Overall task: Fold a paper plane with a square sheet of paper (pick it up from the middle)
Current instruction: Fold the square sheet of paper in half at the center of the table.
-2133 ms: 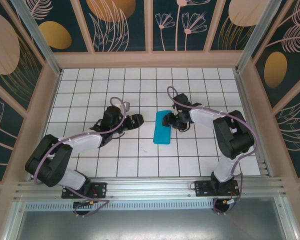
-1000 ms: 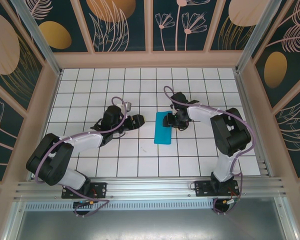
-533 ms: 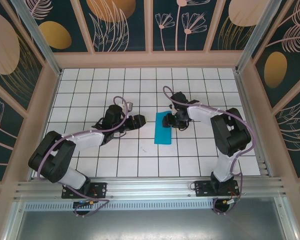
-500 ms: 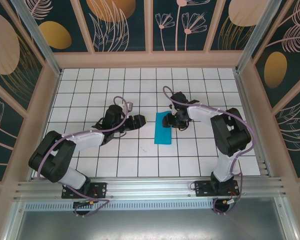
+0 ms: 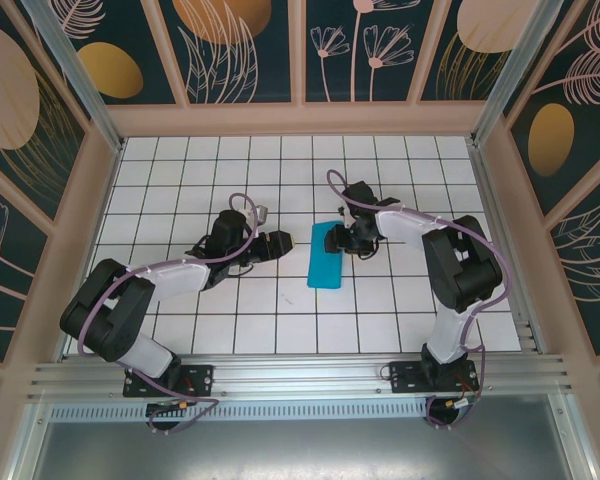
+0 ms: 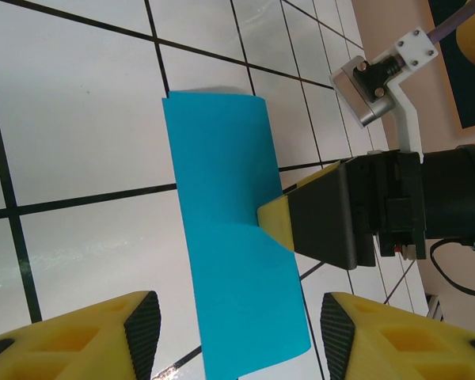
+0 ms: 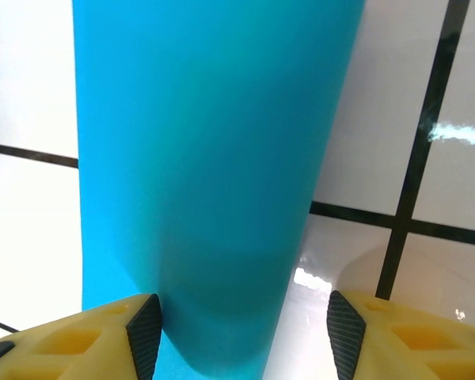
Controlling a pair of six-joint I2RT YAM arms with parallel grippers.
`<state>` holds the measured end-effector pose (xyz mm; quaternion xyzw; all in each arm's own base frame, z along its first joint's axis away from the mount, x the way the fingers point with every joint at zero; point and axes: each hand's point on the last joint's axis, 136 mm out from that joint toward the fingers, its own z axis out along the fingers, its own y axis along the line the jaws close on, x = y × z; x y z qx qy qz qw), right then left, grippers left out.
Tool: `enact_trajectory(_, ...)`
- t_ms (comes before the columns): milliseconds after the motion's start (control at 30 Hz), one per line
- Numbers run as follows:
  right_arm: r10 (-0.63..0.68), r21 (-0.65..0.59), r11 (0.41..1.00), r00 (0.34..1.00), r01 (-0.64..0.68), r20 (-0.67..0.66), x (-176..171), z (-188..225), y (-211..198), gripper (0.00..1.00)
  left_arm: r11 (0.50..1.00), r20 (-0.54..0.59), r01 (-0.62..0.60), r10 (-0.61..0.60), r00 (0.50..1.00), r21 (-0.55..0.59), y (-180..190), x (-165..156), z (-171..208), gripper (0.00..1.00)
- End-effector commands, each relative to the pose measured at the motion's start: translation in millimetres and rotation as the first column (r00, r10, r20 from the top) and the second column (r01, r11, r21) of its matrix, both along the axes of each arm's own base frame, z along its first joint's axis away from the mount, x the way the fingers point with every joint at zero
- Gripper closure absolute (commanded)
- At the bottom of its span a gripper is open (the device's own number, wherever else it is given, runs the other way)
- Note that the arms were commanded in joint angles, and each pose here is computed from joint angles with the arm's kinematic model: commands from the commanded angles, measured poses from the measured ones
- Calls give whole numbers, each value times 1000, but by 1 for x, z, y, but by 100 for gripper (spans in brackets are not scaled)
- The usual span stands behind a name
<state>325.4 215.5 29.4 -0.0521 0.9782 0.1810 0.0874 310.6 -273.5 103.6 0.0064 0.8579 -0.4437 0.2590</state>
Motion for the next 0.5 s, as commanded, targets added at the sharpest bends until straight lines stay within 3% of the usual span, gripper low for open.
enact_trajectory(0,-22,-44,999,1000,21,-7,3,-3,-8,40,1000,17,30,-30,999,-6,-7,1,7,41)
enact_trajectory(467,93,15,996,996,-93,14,-1,7,3,41,999,18,39,-39,999,-11,-8,0,9,41)
